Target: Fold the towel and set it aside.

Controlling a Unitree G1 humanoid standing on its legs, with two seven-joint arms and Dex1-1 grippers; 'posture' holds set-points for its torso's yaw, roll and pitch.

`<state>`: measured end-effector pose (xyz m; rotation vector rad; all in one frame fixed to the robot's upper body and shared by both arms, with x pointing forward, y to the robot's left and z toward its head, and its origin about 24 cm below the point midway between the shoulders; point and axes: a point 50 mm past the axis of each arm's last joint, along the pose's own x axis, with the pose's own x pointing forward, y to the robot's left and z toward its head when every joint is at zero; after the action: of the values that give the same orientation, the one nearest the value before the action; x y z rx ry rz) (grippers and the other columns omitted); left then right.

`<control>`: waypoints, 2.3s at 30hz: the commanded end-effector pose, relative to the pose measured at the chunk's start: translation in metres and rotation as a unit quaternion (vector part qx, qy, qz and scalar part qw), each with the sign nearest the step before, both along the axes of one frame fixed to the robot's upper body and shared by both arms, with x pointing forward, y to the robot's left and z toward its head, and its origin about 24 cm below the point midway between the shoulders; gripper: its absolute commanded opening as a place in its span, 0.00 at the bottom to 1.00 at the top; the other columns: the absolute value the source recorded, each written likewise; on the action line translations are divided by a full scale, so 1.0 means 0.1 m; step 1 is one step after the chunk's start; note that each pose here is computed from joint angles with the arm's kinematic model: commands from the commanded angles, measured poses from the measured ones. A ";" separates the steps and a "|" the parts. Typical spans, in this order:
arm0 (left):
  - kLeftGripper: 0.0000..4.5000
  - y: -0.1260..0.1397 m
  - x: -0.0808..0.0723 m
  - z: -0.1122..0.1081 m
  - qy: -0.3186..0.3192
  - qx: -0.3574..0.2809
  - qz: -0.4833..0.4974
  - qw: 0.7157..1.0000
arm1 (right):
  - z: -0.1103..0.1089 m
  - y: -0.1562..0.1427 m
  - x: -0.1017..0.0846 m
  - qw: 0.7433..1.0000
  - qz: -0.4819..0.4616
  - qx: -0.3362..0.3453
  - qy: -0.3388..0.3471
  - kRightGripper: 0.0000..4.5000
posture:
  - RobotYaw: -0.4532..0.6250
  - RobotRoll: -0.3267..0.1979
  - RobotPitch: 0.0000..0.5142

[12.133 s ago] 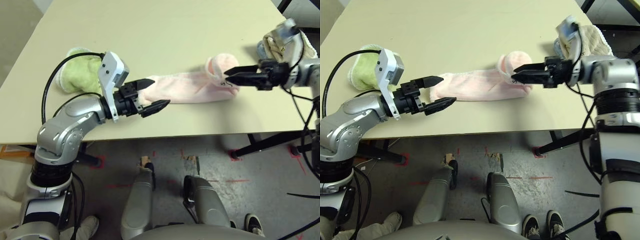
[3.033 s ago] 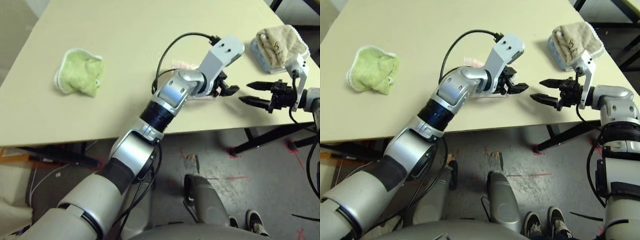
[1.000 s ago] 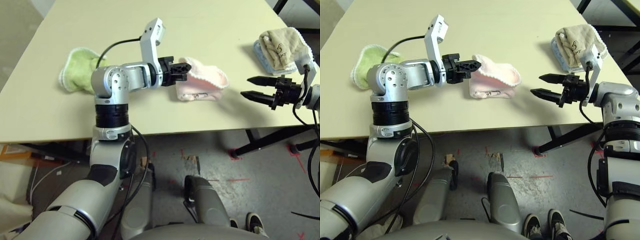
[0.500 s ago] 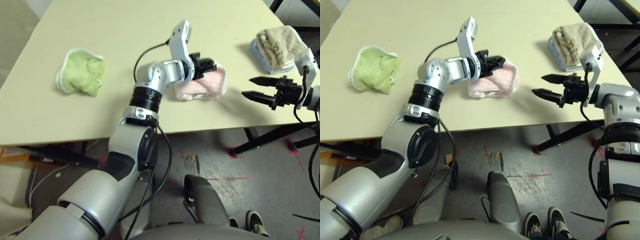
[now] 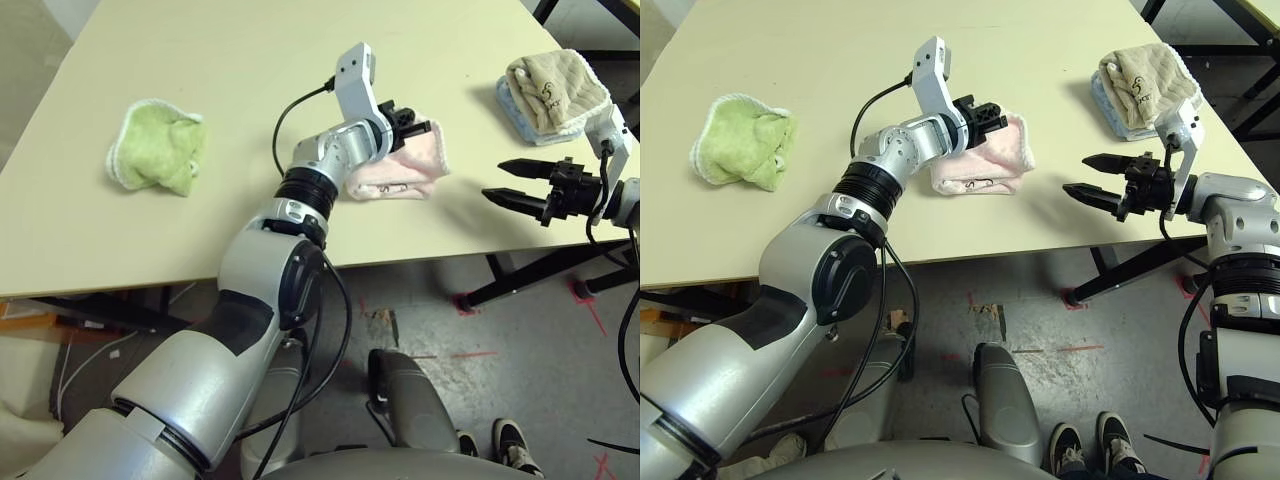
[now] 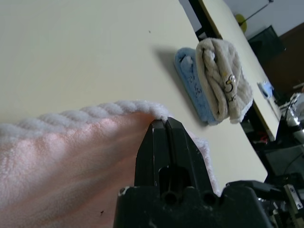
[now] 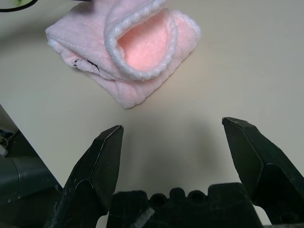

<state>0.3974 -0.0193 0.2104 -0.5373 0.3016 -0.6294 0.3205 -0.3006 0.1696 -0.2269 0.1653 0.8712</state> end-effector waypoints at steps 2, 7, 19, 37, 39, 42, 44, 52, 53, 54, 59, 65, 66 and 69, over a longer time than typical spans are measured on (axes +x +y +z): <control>0.14 -0.46 -0.29 -0.14 0.026 0.008 -0.125 0.992 | -0.03 0.02 -0.01 1.000 0.002 0.003 0.002 1.00 | 0.37 0.62 0.36; 0.55 -0.32 -0.36 -0.01 0.011 0.019 -0.176 0.984 | -0.04 0.04 0.02 1.000 0.000 0.004 0.004 1.00 | 0.39 0.62 0.37; 1.00 0.57 -0.67 0.46 -0.160 0.099 -0.143 0.972 | 0.28 0.21 0.23 0.992 -0.005 0.122 -0.022 1.00 | 0.44 0.62 0.38; 0.00 0.81 -0.51 -0.06 -0.176 0.156 -0.117 0.965 | 0.51 1.05 0.63 0.981 0.026 0.175 -0.084 0.01 | 0.45 0.62 0.36; 0.00 0.77 -0.48 -0.16 -0.169 0.177 -0.127 0.961 | 0.43 1.16 0.66 0.986 0.034 0.148 -0.071 0.01 | 0.46 0.62 0.36; 0.00 0.75 -0.44 -0.27 -0.159 0.199 -0.131 0.958 | 0.29 1.20 0.69 0.992 0.027 0.113 -0.046 0.01 | 0.46 0.62 0.36; 0.00 0.74 -0.41 -0.39 -0.140 0.217 -0.132 0.957 | 0.11 1.20 0.70 0.997 0.022 0.074 -0.010 0.01 | 0.46 0.62 0.37; 0.00 0.78 -0.40 -0.63 -0.102 0.265 -0.133 0.950 | -0.39 0.95 0.65 0.997 -0.044 -0.024 0.060 0.01 | 0.47 0.62 0.39; 0.00 0.79 -0.41 -0.63 -0.101 0.266 -0.132 0.950 | -0.41 0.93 0.65 0.997 -0.050 -0.024 0.061 0.01 | 0.47 0.62 0.39; 0.00 0.80 -0.41 -0.63 -0.101 0.266 -0.132 0.950 | -0.41 0.92 0.65 0.997 -0.053 -0.022 0.060 0.01 | 0.47 0.62 0.39; 0.00 0.79 -0.47 -0.50 -0.112 0.237 -0.137 0.955 | -0.26 0.98 0.67 0.998 -0.022 0.045 0.024 0.01 | 0.47 0.62 0.40; 0.38 0.96 -0.54 -0.07 -0.115 0.149 -0.098 0.977 | 0.01 0.91 0.64 0.995 0.022 0.095 -0.027 0.39 | 0.47 0.62 0.41; 0.48 1.00 -0.52 -0.04 -0.108 0.145 -0.086 0.980 | 0.06 0.88 0.63 0.994 0.027 0.097 -0.033 0.49 | 0.47 0.62 0.41; 0.73 1.11 -0.48 -0.04 -0.082 0.140 -0.062 0.985 | 0.16 0.77 0.58 0.993 0.042 0.098 -0.047 0.72 | 0.47 0.62 0.41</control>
<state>0.3487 0.0888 0.2122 -0.1715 0.2182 -0.7521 0.3822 -0.2160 0.1804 -0.0920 0.0092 0.9380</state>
